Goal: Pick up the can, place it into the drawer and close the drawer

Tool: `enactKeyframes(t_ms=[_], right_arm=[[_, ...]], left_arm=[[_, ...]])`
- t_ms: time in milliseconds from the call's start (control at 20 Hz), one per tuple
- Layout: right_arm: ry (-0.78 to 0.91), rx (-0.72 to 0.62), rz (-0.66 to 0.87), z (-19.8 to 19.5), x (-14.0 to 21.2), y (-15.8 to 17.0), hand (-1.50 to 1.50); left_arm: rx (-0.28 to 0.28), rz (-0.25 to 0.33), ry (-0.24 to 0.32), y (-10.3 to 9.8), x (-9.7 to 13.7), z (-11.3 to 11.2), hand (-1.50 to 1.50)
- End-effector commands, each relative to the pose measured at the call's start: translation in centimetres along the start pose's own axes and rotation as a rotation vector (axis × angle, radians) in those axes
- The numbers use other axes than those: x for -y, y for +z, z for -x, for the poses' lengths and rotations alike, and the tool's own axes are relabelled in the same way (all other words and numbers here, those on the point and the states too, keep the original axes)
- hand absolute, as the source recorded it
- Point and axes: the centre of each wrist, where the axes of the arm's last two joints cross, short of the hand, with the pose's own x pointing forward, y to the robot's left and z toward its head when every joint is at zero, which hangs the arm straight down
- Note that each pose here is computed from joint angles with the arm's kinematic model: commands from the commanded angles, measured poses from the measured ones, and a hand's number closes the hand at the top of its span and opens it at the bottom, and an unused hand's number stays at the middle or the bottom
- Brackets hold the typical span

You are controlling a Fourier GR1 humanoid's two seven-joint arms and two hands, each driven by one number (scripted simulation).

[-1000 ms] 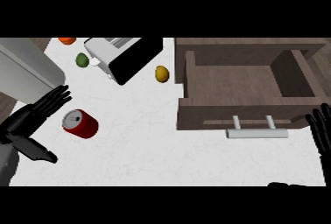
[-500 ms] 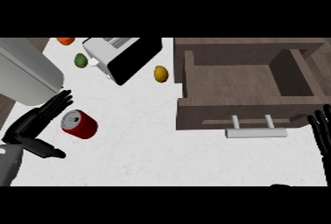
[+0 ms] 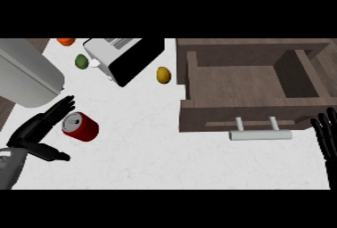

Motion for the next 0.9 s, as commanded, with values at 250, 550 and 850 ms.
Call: enactKeyframes(t_ms=[250,550,850], right_arm=[[-0.008,0.01,-0.012,-0.8,-0.9,-0.7,-1.5],[0.0,0.001,-0.012,-1.1,0.6,0.8,-1.5],[-0.013,0.016,-0.005,0.7,0.7,1.2,-1.5]], left_arm=[[0.066,0.07,0.089,-2.0,-0.3,-0.1,-1.5],[0.067,0.072,0.113,-0.5,0.8,1.8,-1.5],[0.066,0.073,0.115,-2.7,1.2,1.0,-1.5]])
